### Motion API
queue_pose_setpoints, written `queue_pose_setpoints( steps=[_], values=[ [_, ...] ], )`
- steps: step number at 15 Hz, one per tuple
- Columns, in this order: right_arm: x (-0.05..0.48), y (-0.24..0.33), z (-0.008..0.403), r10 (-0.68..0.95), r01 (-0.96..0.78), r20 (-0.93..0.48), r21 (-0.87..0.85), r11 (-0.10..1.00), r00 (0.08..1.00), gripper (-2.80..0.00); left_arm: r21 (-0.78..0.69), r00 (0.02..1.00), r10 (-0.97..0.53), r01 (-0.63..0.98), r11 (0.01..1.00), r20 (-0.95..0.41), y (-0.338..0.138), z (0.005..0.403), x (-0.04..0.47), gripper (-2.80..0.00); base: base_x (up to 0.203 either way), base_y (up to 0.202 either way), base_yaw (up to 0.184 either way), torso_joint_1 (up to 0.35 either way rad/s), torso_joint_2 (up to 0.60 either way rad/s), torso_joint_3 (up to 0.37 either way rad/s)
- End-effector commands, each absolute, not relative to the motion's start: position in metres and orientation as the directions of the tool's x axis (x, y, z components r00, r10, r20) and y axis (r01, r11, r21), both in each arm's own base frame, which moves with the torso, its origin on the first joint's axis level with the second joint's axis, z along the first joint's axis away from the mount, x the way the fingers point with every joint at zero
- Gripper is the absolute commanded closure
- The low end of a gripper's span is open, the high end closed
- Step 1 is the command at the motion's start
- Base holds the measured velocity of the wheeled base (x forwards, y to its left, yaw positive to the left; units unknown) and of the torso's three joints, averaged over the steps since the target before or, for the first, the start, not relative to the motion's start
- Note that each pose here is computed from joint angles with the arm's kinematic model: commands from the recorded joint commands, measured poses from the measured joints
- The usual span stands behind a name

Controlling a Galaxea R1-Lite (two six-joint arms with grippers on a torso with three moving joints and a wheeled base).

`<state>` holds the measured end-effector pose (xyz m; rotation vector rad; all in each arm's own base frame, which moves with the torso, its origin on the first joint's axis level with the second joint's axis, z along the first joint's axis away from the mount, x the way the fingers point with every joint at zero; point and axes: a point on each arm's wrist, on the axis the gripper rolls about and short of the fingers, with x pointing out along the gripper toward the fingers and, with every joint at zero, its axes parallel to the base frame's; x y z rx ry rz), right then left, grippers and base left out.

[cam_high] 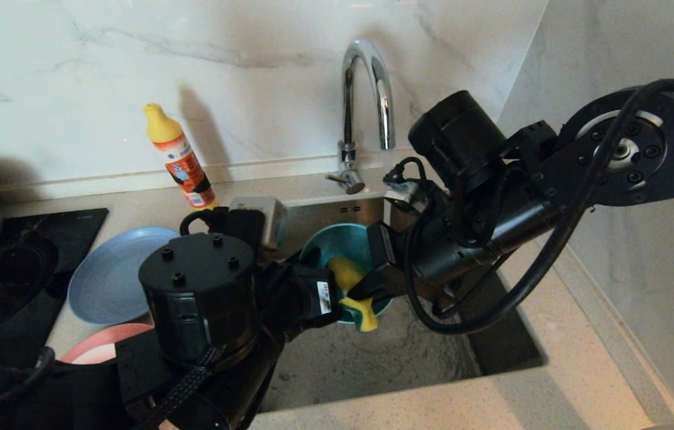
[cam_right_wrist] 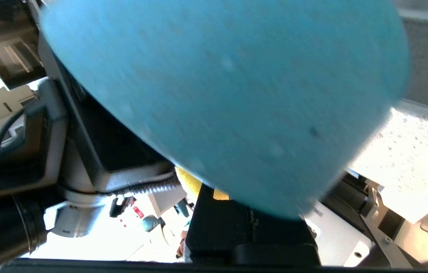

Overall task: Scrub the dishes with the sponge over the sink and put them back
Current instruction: Wipe the bowl

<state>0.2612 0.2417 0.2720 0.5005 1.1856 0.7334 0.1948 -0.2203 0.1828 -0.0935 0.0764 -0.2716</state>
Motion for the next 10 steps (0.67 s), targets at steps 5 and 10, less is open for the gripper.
queue_pose_setpoints(
  steps=[5, 10],
  values=[
    [0.255, 0.220, 0.292, 0.746, -0.242, -0.623, 0.706, 0.666, 0.237, 0.00, -0.111, 0.962, -0.267, 0.259, 0.959, -0.056, -0.221, 0.184, 0.196, 0.00, 0.000, 0.000, 0.000, 0.000, 0.00, 0.000],
    [0.251, 0.216, 0.305, 0.763, -0.266, -0.592, 0.716, 0.646, 0.259, 0.00, -0.107, 0.962, -0.266, 0.258, 0.960, -0.065, -0.221, 0.181, 0.195, 0.00, 0.000, 0.000, 0.000, 0.000, 0.00, 0.000]
  ],
)
